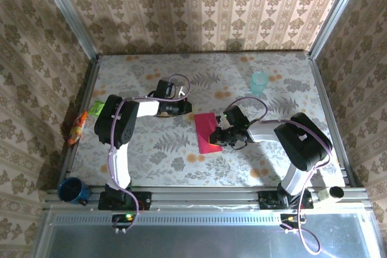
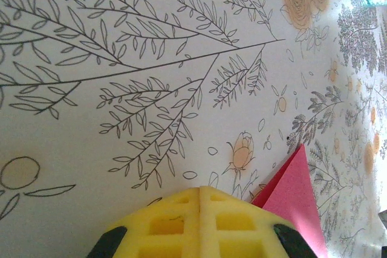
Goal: Fold a paper plane with a square sheet of paper (fold left side to right side)
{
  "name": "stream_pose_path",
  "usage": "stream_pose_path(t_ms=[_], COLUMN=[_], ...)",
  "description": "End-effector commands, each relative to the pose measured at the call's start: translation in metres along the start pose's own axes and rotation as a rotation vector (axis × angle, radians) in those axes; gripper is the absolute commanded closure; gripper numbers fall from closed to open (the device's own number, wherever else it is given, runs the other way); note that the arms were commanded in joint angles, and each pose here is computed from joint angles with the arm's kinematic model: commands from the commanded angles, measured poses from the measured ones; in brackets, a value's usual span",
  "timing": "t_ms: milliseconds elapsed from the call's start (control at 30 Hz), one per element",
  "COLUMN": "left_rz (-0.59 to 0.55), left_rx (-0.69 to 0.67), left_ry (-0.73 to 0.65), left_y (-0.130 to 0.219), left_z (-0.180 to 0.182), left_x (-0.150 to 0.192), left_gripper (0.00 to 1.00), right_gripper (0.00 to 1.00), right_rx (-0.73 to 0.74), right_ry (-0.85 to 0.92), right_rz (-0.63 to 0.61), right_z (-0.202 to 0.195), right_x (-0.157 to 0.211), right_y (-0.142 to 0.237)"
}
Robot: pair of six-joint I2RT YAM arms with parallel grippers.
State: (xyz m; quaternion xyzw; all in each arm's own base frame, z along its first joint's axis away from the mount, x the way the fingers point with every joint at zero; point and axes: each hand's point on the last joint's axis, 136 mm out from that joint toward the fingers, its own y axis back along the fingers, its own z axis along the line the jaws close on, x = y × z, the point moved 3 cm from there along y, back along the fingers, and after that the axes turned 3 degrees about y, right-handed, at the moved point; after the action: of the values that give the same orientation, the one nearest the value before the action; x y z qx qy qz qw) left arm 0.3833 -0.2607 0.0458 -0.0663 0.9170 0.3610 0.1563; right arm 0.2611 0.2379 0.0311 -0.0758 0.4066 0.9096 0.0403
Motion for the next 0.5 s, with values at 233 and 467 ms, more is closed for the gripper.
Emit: stream_pose_path(t_ms=[233, 467], left_rz=[-0.050, 0.003], left_rx=[-0.045, 0.064], left_ry=[-0.083, -0.076], left_y=[0.044, 0.049], left_z=[-0.025, -0.061], left_x=[-0.007, 0.035], left_gripper=[1.00, 1.00], right_gripper=[1.00, 1.00], right_rx=[0.180, 0.116], right_ry=[-0.204, -0.261], right_rz=[0.001, -0.046], right_z=[-0.053, -0.046], right_x=[0.027, 0.016], right_y=[-0.008, -0.015])
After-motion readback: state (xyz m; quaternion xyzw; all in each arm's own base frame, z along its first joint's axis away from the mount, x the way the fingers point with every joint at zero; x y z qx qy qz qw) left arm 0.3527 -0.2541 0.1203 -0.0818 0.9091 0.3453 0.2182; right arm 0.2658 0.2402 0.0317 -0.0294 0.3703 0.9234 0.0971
